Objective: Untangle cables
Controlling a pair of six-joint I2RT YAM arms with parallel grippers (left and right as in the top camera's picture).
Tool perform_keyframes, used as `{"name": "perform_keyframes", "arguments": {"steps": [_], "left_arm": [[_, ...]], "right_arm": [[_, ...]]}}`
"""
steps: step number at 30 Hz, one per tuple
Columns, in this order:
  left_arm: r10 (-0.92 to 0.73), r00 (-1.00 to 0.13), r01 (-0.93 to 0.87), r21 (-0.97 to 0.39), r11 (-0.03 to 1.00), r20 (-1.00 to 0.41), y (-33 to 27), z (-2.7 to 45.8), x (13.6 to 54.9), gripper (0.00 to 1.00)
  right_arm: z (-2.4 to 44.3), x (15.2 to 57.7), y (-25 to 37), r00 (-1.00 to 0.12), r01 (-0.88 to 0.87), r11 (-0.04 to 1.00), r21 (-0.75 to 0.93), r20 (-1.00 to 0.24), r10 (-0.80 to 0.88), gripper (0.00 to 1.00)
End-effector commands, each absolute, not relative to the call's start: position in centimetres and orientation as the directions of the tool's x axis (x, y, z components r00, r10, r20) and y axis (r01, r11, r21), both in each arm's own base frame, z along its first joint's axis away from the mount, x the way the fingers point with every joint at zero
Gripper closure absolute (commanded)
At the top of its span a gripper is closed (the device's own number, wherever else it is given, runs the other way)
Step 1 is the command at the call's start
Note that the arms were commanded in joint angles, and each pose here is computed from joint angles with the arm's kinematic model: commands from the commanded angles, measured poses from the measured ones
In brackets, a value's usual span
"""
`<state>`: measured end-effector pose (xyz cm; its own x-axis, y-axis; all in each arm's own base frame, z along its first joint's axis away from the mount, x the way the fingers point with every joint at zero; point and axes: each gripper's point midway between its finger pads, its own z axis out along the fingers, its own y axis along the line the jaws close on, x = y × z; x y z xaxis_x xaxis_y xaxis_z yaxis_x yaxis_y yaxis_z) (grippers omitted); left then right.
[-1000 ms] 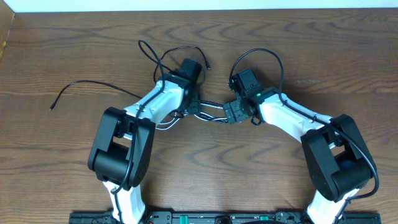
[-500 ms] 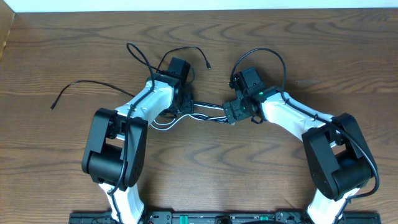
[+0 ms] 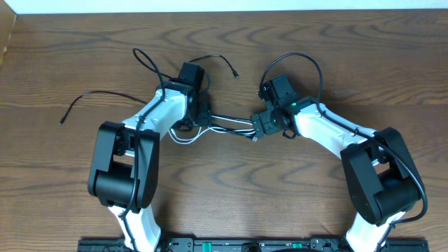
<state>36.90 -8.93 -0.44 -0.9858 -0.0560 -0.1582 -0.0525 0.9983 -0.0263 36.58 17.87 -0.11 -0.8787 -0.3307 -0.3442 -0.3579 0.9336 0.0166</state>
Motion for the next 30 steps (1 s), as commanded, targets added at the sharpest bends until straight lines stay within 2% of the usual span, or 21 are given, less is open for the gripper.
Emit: {"name": "perform_keyframes", "arguments": {"steps": [1, 16, 20, 25, 30], "left_arm": [[-0.101, -0.992, -0.117, 0.286, 0.951, -0.069, 0.5, -4.2, 34.2, 0.29], [-0.115, -0.989, -0.141, 0.369, 0.919, -0.092, 2.1, -4.2, 33.8, 0.28], [-0.130, -0.987, -0.156, 0.368, 0.917, -0.093, 2.5, -4.2, 33.8, 0.28], [-0.154, -0.983, -0.180, 0.354, 0.918, -0.101, 2.5, -4.3, 33.9, 0.28], [-0.153, -0.983, -0.179, 0.354, 0.918, -0.100, 2.4, -4.3, 33.9, 0.28]], "right_arm": [[-3.4, 35.2, 5.9, -0.937, -0.224, 0.892, -0.393, -0.165, -0.308, 0.01], [-2.7, 34.8, 0.0, -0.965, -0.122, 0.838, -0.533, -0.134, -0.226, 0.01], [-2.9, 34.6, -1.1, -0.975, -0.065, 0.849, -0.524, -0.147, -0.165, 0.01], [-3.8, 34.8, 0.4, -0.976, -0.073, 0.905, -0.419, -0.158, -0.152, 0.01], [-3.8, 34.8, 0.5, -0.975, -0.073, 0.908, -0.412, -0.160, -0.151, 0.01]]}}
